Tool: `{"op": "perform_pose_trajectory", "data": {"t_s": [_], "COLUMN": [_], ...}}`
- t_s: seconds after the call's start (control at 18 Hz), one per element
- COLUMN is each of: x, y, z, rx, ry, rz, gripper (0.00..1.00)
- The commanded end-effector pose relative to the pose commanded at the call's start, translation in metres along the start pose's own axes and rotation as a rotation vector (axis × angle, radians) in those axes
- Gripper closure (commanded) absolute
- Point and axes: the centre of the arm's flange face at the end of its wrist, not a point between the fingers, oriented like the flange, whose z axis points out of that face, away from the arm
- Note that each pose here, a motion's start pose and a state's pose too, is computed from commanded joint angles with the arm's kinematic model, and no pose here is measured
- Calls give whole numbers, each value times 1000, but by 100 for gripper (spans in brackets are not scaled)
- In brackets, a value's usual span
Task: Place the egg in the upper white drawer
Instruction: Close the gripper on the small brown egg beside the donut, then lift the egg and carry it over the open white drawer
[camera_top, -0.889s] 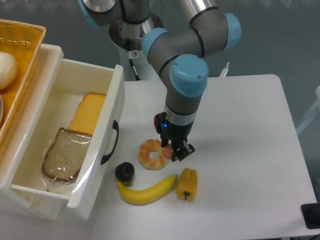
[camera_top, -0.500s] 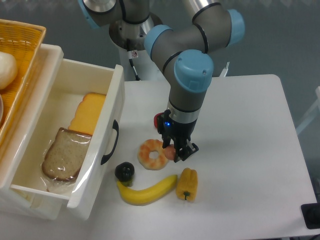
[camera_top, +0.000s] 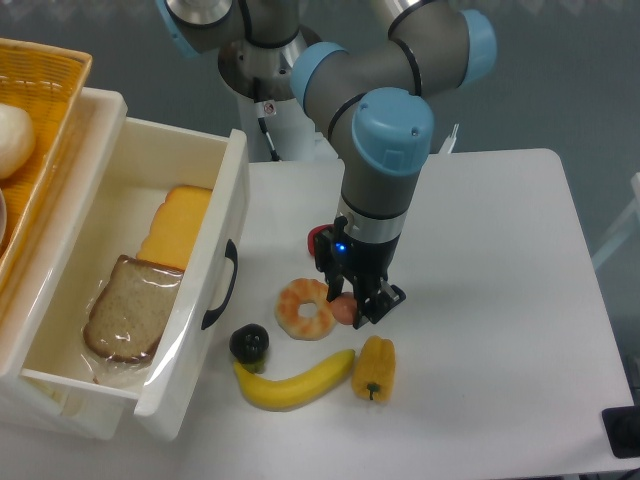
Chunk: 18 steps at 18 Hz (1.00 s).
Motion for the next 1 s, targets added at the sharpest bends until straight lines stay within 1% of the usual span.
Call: {"op": "perform_pose_trajectory", "data": {"t_s": [0.11, 0.22, 0.33, 0.44, 0.61, 0.83, 0.94, 1.0], "x": [0, 3, 7, 15, 26, 45, 63, 68], "y": [5, 15, 22, 21, 10, -9, -22, -25], "z": [-12, -40, -60, -78, -98, -123, -137, -136], "rx": [2, 25, 90, 144, 218, 350, 377, 378], "ry": [-3, -29, -4, 3, 4, 37, 36, 41], "rz": [-67, -138, -177, -188, -226, -256, -243, -235], "gripper": [62, 62, 62, 62, 62, 62, 62, 62]}}
